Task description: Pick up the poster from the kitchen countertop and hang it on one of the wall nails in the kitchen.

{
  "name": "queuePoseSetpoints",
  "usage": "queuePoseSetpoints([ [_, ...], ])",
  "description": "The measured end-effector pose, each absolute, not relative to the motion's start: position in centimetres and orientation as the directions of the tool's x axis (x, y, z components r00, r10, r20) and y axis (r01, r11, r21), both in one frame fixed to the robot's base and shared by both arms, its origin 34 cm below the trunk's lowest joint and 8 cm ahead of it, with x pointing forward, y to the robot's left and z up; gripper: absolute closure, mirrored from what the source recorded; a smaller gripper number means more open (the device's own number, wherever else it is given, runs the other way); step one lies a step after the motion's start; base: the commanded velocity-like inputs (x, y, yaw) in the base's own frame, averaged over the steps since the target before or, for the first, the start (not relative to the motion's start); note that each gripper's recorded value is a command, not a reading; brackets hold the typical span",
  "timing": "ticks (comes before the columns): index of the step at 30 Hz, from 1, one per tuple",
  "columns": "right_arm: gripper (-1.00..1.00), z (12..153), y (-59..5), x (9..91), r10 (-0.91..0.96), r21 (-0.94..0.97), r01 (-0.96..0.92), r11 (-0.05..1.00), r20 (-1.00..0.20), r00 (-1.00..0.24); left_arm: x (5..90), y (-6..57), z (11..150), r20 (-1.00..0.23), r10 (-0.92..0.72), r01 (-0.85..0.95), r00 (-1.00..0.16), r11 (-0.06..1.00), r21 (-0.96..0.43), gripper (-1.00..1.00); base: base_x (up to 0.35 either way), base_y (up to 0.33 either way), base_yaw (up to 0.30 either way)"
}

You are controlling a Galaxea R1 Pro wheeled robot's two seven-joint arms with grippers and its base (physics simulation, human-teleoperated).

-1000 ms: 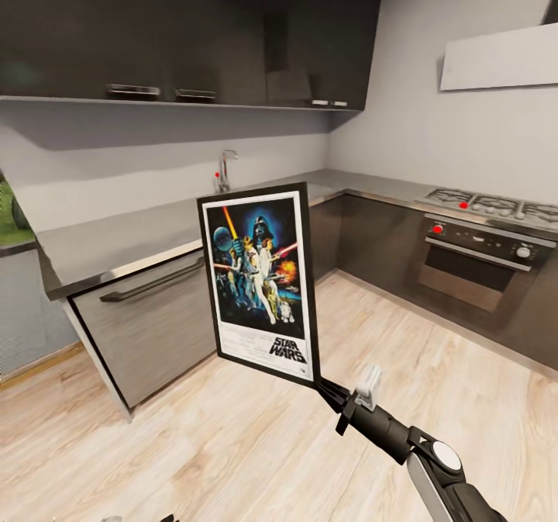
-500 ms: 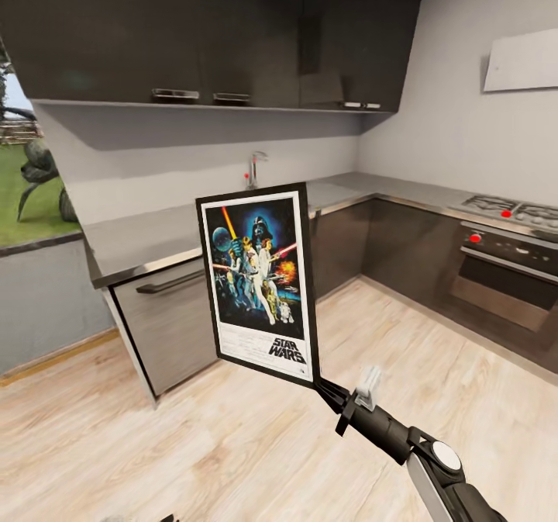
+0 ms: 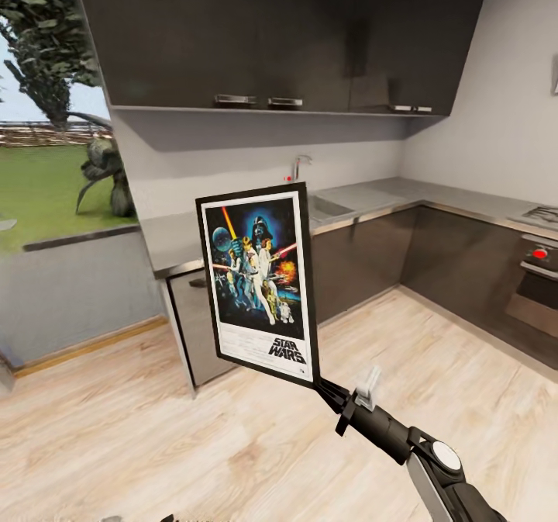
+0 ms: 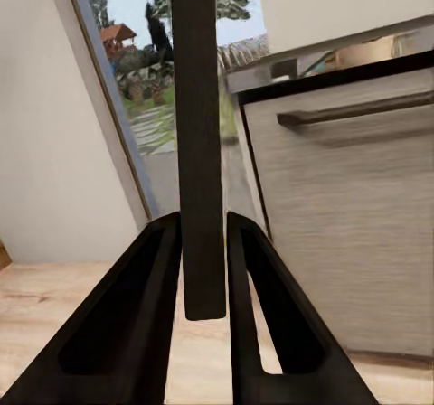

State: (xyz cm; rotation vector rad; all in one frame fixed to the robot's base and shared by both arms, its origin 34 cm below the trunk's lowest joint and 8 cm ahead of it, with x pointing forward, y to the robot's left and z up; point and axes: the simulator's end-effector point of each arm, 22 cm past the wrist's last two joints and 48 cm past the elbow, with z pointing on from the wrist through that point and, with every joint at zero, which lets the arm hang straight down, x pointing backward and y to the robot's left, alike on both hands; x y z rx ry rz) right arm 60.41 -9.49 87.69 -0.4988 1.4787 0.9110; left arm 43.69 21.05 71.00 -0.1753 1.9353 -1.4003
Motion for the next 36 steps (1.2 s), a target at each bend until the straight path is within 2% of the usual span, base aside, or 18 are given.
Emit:
queuePoseSetpoints([
  [9,1.0,88.01,-9.5,60.37,0.211,0.235,-0.771,0.592,-0.968,-0.133,43.78,21.04,71.23,-0.48,-0.5,0.301,-0.721,0.398,-0.867,-1.0,0.0,0.29,0.239],
  [17,1.0,88.14,-9.55,60.38,0.211,0.233,-0.771,0.593,-0.969,-0.131,43.83,21.04,71.26,-0.481,-0.499,0.302,-0.721,0.398,-0.866,-1.0,0.0,0.262,0.045],
  [24,1.0,87.57,-9.38,60.25,0.208,0.275,-0.765,0.582,-0.96,-0.187,43.81,21.01,71.24,-0.48,-0.499,0.301,-0.722,0.398,-0.867,-1.0,0.0,0.04,0.003],
  [36,1.0,87.86,-9.49,60.3,0.208,0.28,-0.763,0.583,-0.959,-0.194,43.8,20.98,71.56,-0.48,-0.498,0.301,-0.722,0.397,-0.867,-1.0,0.0,0.002,0.0],
])
